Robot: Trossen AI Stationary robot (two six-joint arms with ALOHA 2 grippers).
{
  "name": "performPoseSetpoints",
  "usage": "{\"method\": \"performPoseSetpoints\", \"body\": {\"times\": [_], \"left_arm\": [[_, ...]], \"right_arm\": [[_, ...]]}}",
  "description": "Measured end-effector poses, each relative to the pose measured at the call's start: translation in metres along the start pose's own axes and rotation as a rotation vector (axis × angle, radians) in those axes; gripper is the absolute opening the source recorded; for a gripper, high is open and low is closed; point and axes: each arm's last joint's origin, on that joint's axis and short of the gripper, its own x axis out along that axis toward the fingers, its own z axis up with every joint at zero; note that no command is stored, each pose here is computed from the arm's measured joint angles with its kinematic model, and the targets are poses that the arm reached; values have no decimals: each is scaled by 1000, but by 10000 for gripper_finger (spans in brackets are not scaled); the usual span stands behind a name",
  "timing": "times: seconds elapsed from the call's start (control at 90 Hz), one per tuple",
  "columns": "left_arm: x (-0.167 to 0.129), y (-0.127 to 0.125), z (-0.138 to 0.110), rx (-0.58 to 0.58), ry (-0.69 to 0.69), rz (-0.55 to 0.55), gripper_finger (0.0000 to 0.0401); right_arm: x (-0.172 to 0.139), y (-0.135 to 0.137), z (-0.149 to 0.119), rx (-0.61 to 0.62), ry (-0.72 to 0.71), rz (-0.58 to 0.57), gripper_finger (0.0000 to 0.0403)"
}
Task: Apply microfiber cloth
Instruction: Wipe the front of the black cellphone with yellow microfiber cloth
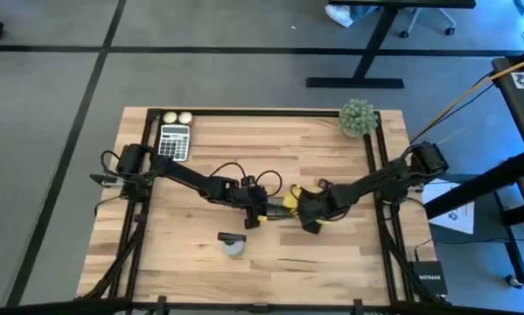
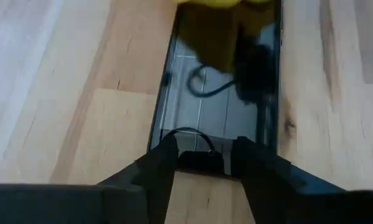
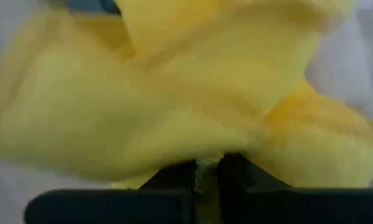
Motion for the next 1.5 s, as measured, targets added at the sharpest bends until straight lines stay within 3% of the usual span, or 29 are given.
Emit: {"method": "performPoseSetpoints", "body": {"times": [0.156, 0.256, 0.411, 0.522, 0.822, 0.967, 1.144, 1.256, 1.4, 1.5], "left_arm": [[0, 0, 0, -5, -2, 1, 153], [1, 0, 0, -6, -4, 1, 153], [1, 0, 0, -8, -5, 0, 153], [1, 0, 1, -10, -10, -1, 153], [1, 0, 1, -11, -17, -2, 153], [1, 0, 1, -8, -16, -2, 153], [0, 0, 1, -3, -17, -2, 153], [0, 0, 1, 1, -17, -2, 153], [0, 0, 1, 9, -17, -3, 153], [0, 0, 1, 15, -19, -2, 153]], "right_arm": [[-18, 12, 27, 29, -334, 110, 10], [-9, 23, 44, 8, -445, 190, 10], [34, 32, 39, -35, -300, 187, 10], [42, 33, 32, -12, -209, 162, 10], [0, 17, 1, -42, -44, 98, 10], [-29, 17, 20, 0, -329, 101, 10], [-29, 18, 34, 55, -653, 46, 10], [-10, 12, 22, 156, -812, 73, 10], [5, -5, -2, 400, -1097, 99, 10], [15, -14, -14, 477, -1194, 116, 10]]}}
